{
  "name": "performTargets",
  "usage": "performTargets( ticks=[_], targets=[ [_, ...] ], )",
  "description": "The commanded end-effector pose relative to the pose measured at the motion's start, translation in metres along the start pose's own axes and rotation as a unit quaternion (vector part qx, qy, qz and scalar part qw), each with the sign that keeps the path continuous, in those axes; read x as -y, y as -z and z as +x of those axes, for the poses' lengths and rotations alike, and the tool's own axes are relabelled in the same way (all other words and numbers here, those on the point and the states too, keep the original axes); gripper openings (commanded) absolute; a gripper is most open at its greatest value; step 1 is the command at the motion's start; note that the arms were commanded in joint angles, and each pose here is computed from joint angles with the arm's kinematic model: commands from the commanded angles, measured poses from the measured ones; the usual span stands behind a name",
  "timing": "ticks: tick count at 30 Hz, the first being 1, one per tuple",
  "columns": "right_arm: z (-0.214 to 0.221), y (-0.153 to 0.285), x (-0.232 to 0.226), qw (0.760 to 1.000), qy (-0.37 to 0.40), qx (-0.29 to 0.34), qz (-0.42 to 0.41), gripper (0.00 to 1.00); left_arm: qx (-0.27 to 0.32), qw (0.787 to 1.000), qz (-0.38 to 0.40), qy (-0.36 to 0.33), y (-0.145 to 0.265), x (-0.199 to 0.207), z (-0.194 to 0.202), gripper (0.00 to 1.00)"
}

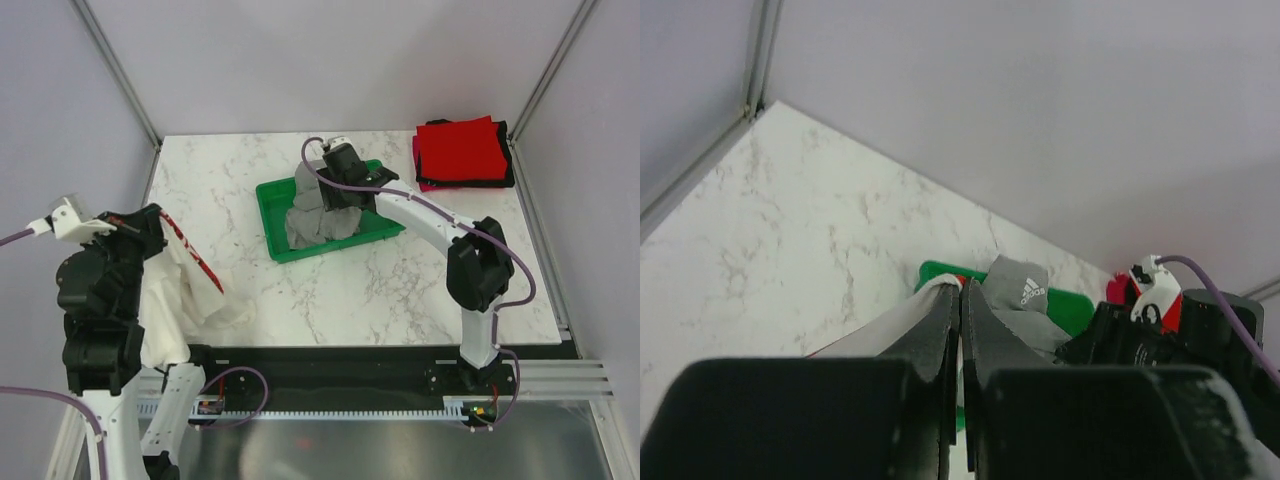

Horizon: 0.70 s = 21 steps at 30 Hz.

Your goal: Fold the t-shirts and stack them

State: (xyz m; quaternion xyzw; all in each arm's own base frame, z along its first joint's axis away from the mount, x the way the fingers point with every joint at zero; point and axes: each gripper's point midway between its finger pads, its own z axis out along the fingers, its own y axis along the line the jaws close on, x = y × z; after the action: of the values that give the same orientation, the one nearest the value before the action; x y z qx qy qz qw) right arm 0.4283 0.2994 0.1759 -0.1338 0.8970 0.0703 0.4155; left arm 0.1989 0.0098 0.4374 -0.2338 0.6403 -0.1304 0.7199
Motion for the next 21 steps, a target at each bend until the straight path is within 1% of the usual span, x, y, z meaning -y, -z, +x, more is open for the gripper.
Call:
performTargets(
  ticks=[1, 2, 3, 4, 5, 7, 8, 9, 10, 11, 12, 14, 15, 16, 17, 21],
  targets=[
    [-0.027, 0.021, -0.022, 0.997, -0.027, 0.045, -0.06, 0.68, -0.031, 0.998, 0.04, 0.024, 0.004, 0.01, 0.021, 0.02],
    [-0.025, 0.023, -0.019, 0.997, -0.027, 0.044, -0.054, 0.75, -0.039, 0.998, 0.047, 0.026, 0.007, 0.011, 0.026, 0.02],
    [-0.023, 0.026, -0.013, 0.998, -0.027, 0.043, -0.042, 0.78, -0.062, 0.996, 0.052, 0.027, 0.008, 0.009, 0.041, 0.02],
    [-0.029, 0.034, -0.002, 0.998, -0.032, 0.055, -0.022, 0.8, -0.075, 0.995, 0.059, 0.03, 0.01, 0.01, 0.048, 0.02],
    [-0.023, 0.034, 0.006, 0.998, -0.036, 0.047, -0.016, 0.82, -0.086, 0.994, 0.062, 0.039, 0.012, 0.01, 0.055, 0.02],
    [-0.02, 0.037, 0.03, 0.997, -0.06, 0.035, -0.015, 0.83, -0.117, 0.989, 0.072, 0.05, 0.019, 0.009, 0.076, 0.02],
    [-0.005, 0.035, 0.04, 0.998, -0.066, 0.016, -0.008, 0.84, -0.135, 0.987, 0.07, 0.06, 0.019, 0.005, 0.09, 0.02],
    [0.002, 0.034, 0.058, 0.997, -0.074, 0.007, 0.009, 0.84, -0.144, 0.984, 0.075, 0.066, 0.024, 0.005, 0.096, 0.02],
    [0.002, 0.04, 0.069, 0.997, -0.078, 0.011, 0.022, 0.85, -0.153, 0.983, 0.075, 0.071, 0.025, 0.004, 0.102, 0.02],
    [0.014, 0.038, 0.085, 0.995, -0.084, 0.002, 0.047, 0.86, -0.173, 0.979, 0.077, 0.08, 0.026, 0.002, 0.115, 0.02],
    [0.015, 0.036, 0.108, 0.993, -0.1, 0.002, 0.062, 0.86, -0.178, 0.977, 0.082, 0.084, 0.029, 0.002, 0.119, 0.02],
    [0.02, 0.029, 0.124, 0.992, -0.112, -0.009, 0.065, 0.86, -0.198, 0.973, 0.079, 0.092, 0.03, -0.002, 0.135, 0.02],
    [0.021, 0.026, 0.136, 0.992, -0.107, -0.014, 0.072, 0.86, -0.208, 0.97, 0.084, 0.094, 0.032, -0.001, 0.141, 0.02],
    [0.027, 0.016, 0.139, 0.992, -0.103, -0.028, 0.071, 0.86, -0.212, 0.969, 0.085, 0.096, 0.034, -0.003, 0.145, 0.02],
    [0.023, 0.012, 0.141, 0.992, -0.102, -0.028, 0.071, 0.86, -0.223, 0.967, 0.082, 0.095, 0.034, -0.007, 0.154, 0.02],
    [0.038, -0.015, 0.16, 0.988, -0.104, -0.058, 0.093, 0.86, -0.252, 0.96, 0.1, 0.073, 0.044, -0.008, 0.17, 0.02]
  ],
)
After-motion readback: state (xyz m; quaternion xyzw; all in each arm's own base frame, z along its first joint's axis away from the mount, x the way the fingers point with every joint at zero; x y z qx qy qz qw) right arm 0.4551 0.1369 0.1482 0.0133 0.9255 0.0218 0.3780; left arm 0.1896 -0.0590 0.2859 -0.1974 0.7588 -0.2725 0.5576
